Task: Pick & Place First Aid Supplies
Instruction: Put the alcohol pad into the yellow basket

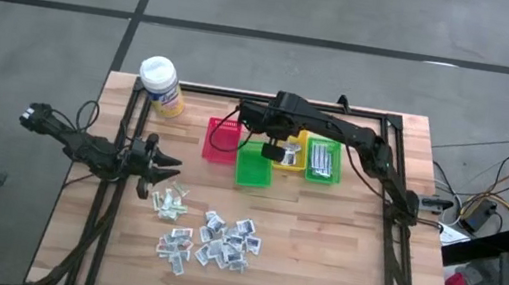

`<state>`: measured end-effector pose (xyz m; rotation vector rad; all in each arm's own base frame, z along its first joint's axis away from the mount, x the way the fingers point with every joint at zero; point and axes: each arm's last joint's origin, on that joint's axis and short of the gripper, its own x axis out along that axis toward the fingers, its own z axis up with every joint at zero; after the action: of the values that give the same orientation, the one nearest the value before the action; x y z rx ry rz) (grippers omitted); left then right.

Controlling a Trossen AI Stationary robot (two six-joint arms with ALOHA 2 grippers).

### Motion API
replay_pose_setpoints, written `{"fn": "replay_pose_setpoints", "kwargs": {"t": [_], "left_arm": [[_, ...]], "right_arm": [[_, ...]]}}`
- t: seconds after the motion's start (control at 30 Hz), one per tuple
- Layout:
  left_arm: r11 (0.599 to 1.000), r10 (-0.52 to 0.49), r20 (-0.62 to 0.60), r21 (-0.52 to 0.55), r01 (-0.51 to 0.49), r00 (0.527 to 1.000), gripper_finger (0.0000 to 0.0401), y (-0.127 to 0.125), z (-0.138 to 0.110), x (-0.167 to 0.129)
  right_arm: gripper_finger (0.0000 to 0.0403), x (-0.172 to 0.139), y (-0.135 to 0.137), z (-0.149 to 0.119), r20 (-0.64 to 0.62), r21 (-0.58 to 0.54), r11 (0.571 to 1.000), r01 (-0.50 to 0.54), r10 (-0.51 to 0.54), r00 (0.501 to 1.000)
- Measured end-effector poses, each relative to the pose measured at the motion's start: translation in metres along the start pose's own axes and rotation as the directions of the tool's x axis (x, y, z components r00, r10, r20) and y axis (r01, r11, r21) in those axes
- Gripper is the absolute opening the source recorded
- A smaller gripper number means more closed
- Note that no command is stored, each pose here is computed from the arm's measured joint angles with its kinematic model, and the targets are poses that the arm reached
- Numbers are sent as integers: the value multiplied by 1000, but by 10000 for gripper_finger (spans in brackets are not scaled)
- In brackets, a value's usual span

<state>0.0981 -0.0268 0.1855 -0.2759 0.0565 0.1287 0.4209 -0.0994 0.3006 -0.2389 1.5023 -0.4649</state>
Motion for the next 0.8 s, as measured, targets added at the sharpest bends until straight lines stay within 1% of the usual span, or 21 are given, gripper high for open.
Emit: {"fn": "replay_pose_setpoints", "kwargs": {"t": [0.07,0.27,0.67,0.8], "left_arm": [[1000,0,0,0,0,1000,131,0,0,0],[1000,-2,4,-3,2,1000,131,0,0,0],[997,71,30,-14,-71,997,131,2,1,0],[997,76,31,-25,-75,997,131,2,1,0]], "right_arm": [[8,2,-2,0,-1,-43,998,-40,40,999],[8,7,-11,-2,-2,-123,983,-134,135,991],[8,11,-35,-10,14,-173,955,-240,246,969],[8,11,-42,-16,13,-164,948,-273,279,960]]}}
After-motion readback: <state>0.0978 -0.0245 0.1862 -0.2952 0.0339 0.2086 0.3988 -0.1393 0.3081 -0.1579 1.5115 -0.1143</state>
